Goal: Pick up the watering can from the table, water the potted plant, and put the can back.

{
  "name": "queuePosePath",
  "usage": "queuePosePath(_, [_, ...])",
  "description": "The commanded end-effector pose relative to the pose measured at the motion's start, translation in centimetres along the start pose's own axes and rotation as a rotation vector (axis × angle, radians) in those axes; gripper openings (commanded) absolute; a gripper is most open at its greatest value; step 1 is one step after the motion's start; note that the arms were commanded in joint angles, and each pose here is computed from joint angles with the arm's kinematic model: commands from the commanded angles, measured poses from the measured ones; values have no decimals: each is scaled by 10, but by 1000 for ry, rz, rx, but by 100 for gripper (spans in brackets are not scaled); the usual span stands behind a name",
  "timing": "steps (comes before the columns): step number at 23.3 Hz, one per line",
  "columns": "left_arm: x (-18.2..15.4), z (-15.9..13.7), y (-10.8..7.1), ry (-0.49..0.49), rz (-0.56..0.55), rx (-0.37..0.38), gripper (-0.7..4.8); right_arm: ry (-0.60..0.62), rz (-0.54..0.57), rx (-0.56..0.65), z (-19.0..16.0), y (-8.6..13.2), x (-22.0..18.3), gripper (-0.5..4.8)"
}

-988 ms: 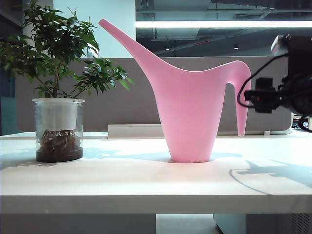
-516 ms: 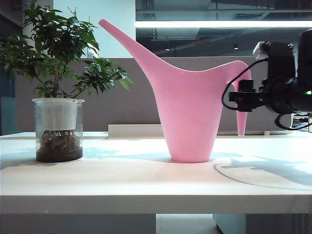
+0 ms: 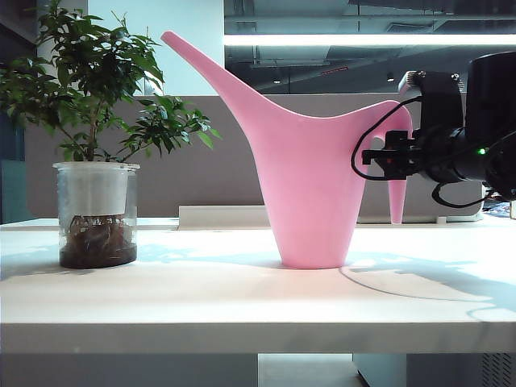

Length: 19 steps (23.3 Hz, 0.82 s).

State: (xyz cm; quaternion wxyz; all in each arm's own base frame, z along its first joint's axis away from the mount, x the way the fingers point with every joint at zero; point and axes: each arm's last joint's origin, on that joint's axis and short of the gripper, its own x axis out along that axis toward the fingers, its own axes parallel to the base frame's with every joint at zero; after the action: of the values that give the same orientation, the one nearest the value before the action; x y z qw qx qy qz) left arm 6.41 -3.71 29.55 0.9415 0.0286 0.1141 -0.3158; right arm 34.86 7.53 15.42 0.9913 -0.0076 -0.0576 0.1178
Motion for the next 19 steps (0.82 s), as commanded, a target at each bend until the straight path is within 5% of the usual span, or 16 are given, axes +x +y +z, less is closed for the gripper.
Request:
queuePosePath(1, [0, 1, 0, -10, -3, -1, 3, -24, 2, -65, 6, 1, 5, -5])
queuePosePath(19, [0, 1, 0, -9, -3, -1, 3, -141, -66, -447, 135, 2, 34, -6])
